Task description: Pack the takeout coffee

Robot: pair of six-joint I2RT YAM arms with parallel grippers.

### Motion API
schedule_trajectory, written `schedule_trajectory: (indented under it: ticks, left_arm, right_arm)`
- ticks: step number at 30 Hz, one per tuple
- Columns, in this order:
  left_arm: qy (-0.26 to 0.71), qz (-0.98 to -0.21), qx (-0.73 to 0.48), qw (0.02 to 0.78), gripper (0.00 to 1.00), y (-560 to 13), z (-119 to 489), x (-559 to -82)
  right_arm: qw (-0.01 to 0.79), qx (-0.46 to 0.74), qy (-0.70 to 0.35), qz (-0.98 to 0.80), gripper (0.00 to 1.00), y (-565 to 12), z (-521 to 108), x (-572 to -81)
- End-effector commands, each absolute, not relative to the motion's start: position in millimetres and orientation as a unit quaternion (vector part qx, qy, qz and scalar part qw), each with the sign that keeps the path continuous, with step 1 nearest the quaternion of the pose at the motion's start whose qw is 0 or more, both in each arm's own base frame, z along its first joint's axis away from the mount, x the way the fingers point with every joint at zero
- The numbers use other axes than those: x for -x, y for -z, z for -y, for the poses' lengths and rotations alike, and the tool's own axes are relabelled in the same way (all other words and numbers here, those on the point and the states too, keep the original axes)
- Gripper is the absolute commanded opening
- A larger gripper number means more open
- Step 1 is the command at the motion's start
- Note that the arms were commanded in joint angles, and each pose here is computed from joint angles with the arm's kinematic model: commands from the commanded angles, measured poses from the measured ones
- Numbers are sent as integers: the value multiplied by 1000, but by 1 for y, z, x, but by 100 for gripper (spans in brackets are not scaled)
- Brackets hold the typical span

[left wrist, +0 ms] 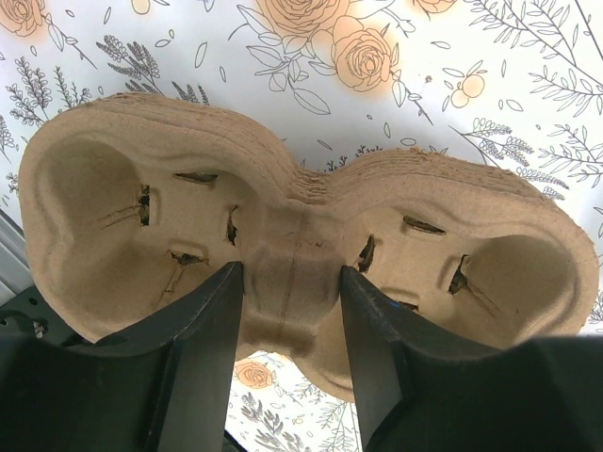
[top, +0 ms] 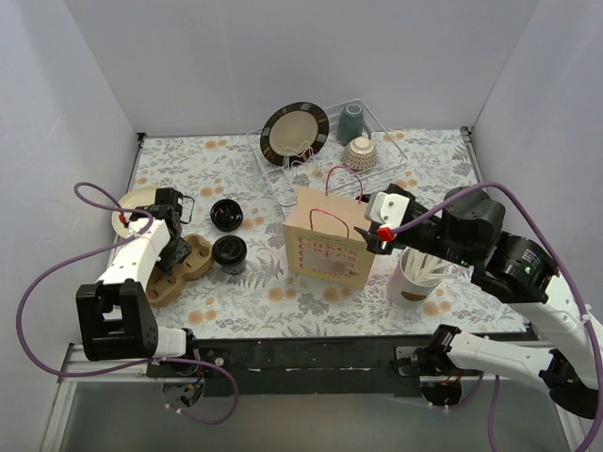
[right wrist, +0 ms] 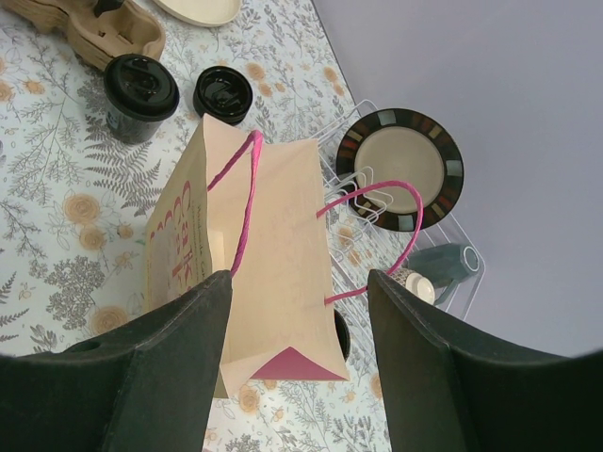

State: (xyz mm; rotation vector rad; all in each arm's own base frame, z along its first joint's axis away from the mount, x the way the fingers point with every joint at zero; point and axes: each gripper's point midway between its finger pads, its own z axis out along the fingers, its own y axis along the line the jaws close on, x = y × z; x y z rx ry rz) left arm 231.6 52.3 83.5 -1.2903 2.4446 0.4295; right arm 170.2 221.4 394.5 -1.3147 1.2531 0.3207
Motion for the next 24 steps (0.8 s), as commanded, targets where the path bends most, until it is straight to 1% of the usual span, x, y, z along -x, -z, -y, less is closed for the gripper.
schedule_trajectory:
  ticks: [1,7,9,12,13,14,19,20,21,24]
  left_arm:
    - [-148,-857,456,190,43,-91,-55,-237]
    - [-147,-857,456,190,42,-91,-55,-237]
    - [-147,-857,455,190,44,-91,-55,-236]
    - [-146,-857,455,191,44,-91,-55,-237]
    - [-146,-857,455,191,40,-92,-54,-237]
    - [-145,-857,456,191,38,-92,-55,-237]
    - [-146,-854,459,195,36,-96,-56,-239]
    - [-145,-854,459,197,31,-97,-55,-240]
    - [-145,-854,460,195,29,-98,-55,-239]
    - [-149,-847,468,203,29,-109,-58,-242]
  right_arm:
    - [626,557,-146,-526,68,-413,-224,-169]
    - [624,558,-146,-527,68,-410,-224,-169]
    - [624,559,-145,-527,68,-408,-225,-170]
    - [625,559,-146,-525,68,-409,-224,-169]
    - [625,559,-145,-525,68,-409,-224,-170]
    - [625,559,-144,-526,68,-409,-225,-170]
    - [624,561,-142,-525,68,-407,-225,-170]
    - [625,561,-142,-524,68,-408,-224,-170]
    - [625,562,-142,-524,68,-408,-224,-170]
    - [624,562,-142,-524,68,-407,-225,-170]
